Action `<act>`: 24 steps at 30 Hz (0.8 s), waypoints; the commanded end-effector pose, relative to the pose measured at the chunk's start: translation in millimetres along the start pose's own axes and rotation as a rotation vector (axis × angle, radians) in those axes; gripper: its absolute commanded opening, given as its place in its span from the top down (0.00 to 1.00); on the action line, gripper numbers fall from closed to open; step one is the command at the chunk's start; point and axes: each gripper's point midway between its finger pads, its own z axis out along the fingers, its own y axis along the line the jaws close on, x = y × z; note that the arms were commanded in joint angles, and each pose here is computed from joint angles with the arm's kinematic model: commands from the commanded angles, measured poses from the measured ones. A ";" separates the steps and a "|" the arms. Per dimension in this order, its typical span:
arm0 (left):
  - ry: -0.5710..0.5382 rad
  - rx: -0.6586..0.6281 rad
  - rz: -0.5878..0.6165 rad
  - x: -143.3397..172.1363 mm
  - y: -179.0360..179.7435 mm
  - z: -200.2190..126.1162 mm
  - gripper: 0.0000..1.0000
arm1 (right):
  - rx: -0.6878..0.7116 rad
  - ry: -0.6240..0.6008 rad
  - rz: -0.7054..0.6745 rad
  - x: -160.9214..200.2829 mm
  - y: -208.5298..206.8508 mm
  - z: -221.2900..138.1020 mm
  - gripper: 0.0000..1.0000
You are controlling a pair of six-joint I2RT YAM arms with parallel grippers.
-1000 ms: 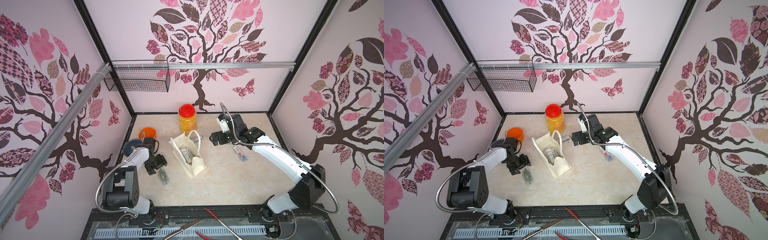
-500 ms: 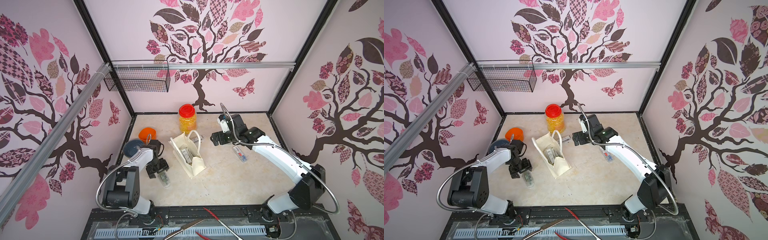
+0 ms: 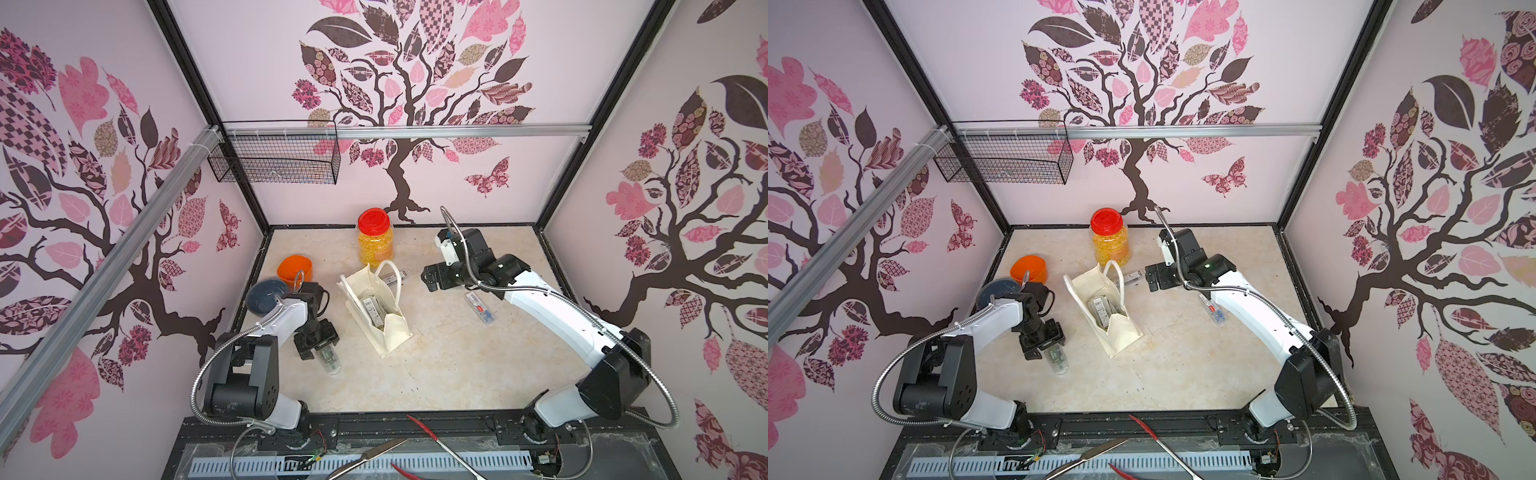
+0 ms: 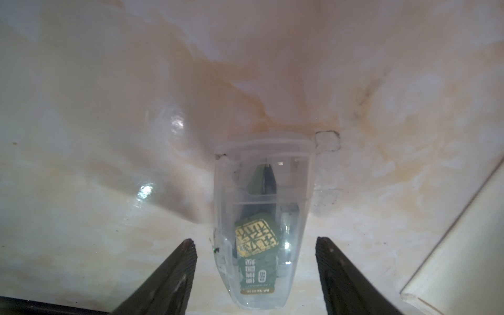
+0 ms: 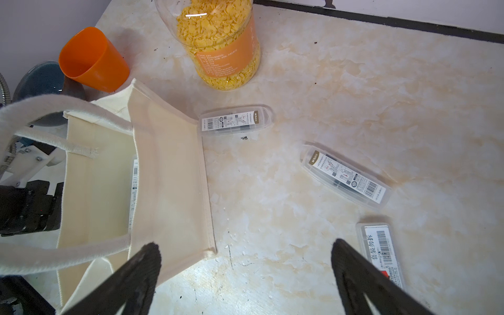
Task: Put the compass set into the canvas bag
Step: Pick up the compass set at the center of the board.
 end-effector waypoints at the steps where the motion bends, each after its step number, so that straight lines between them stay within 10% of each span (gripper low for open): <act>1: 0.042 -0.020 -0.001 8.1 4.6 14.4 0.28 | 0.007 -0.058 -0.007 -11.3 -1.4 -20.4 0.00; 24: 0.040 0.013 0.014 7.6 -2.0 21.9 0.60 | 0.044 -0.050 -0.006 -1.4 -9.9 -16.7 0.00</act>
